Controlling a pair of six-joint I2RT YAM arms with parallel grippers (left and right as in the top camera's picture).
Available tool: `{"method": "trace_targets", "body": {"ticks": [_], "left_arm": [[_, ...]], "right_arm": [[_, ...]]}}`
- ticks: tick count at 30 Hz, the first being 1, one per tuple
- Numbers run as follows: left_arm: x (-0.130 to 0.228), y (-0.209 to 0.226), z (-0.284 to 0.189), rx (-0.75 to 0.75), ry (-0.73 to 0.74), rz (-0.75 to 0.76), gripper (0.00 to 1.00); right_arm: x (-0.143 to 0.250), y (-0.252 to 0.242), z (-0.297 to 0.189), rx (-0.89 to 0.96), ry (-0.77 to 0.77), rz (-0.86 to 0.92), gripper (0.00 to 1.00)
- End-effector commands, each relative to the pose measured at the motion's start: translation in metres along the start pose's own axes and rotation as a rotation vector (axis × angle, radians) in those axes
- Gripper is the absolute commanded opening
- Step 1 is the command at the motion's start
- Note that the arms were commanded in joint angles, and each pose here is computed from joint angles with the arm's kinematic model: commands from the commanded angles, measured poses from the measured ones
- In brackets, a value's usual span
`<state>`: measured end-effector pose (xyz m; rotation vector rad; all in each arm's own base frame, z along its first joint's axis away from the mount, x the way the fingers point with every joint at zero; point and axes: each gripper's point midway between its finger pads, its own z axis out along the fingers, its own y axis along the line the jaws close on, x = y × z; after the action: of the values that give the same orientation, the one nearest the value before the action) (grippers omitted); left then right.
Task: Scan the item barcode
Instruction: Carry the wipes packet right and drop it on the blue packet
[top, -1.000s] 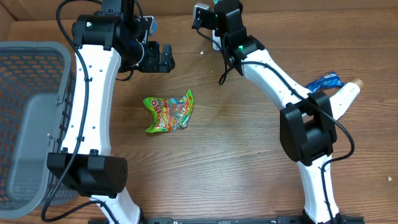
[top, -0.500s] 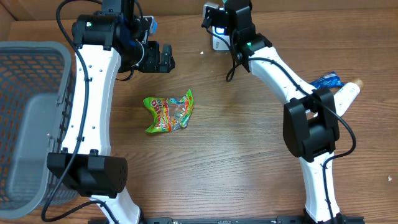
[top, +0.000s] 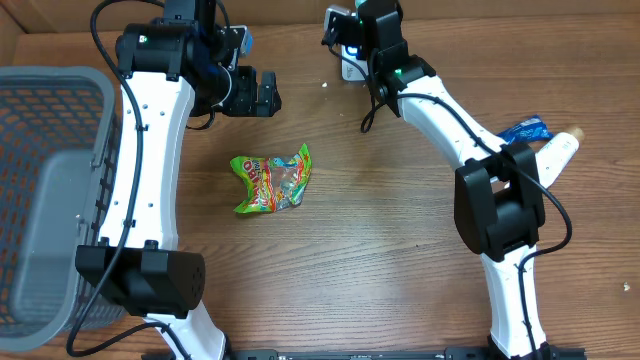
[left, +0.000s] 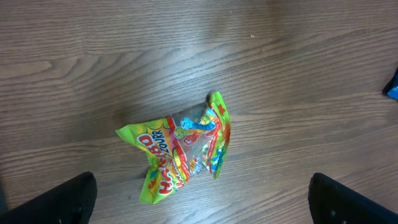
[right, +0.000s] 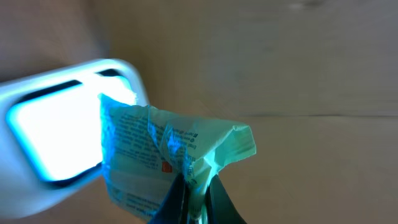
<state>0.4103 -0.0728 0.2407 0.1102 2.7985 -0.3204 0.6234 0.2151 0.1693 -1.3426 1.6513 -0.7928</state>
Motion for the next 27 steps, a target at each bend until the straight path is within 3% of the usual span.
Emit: {"method": "trace_targets", "body": {"ticks": [1,5,8,10,13,20,27], "left_arm": [[-0.003,-0.004,-0.006,0.001,-0.020,0.030,1.00],[-0.003,-0.004,-0.006,0.001,-0.020,0.030,1.00],[-0.003,-0.004,-0.006,0.001,-0.020,0.030,1.00],[-0.003,-0.004,-0.006,0.000,-0.020,0.030,1.00],[-0.003,-0.004,-0.005,0.001,-0.019,0.030,1.00],[-0.003,-0.004,-0.006,0.001,-0.020,0.030,1.00],[-0.003,-0.004,-0.006,0.001,-0.020,0.030,1.00]], "right_arm": [[-0.028,-0.068,-0.072,0.036,-0.117,0.219,0.04],[-0.024,-0.094,-0.141,-0.047,-0.142,0.437,0.04],[-0.020,-0.095,-0.196,-0.199,-0.165,0.722,0.04],[-0.001,-0.091,-0.230,-0.304,-0.109,0.977,0.04],[0.029,-0.081,-0.253,-0.375,0.024,1.225,0.04],[0.146,-0.036,-0.253,-0.343,0.529,1.679,0.04],[0.259,0.013,-0.220,-0.276,0.755,1.924,0.04]]}}
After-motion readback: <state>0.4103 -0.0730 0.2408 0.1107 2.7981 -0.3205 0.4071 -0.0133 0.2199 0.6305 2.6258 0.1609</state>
